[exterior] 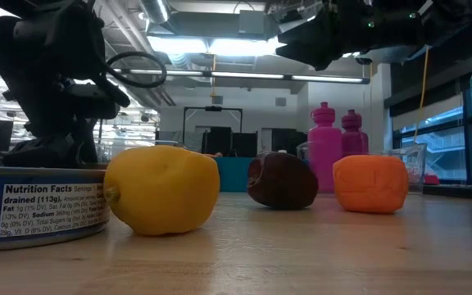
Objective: Pick & Place Food Item
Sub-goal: Put the top blue pink tuna can into the left transparent bin
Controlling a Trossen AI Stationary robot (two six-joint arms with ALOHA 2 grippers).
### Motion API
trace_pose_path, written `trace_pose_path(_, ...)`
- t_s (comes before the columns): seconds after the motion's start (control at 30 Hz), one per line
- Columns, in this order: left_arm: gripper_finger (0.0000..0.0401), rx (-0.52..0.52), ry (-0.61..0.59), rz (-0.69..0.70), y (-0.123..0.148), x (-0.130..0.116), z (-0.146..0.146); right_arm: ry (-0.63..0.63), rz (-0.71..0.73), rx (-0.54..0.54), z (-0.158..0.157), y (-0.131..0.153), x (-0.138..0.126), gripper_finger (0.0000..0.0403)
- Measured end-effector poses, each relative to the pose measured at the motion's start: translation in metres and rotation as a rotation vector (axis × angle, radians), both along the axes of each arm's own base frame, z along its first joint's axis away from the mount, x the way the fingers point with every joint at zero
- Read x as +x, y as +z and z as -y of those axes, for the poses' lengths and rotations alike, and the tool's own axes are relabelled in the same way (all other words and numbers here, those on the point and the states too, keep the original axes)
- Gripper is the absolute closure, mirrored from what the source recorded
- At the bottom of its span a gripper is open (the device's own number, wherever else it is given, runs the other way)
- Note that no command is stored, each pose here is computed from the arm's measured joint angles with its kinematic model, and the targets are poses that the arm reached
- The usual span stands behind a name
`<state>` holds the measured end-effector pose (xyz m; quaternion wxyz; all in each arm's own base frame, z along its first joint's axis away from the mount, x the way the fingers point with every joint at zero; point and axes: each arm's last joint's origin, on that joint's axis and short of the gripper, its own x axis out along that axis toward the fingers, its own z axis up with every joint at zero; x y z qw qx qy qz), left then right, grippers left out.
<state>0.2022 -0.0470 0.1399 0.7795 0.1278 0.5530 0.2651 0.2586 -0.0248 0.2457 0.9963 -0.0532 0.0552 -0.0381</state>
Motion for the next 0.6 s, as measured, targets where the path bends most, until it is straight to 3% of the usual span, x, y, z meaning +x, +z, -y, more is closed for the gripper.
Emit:
trace_pose_path(0.2,0.0211,0.002,0.001,0.0,0.0,-0.0001,-0.0001,0.0,0.0,0.0,0.0,0.0,0.0,0.0114)
trace_pose_path(0.6,0.0336,0.003,-0.003,0.0,0.0003,0.0,-0.0001,0.0,0.0,0.0,0.0,0.0001,0.0,0.0115)
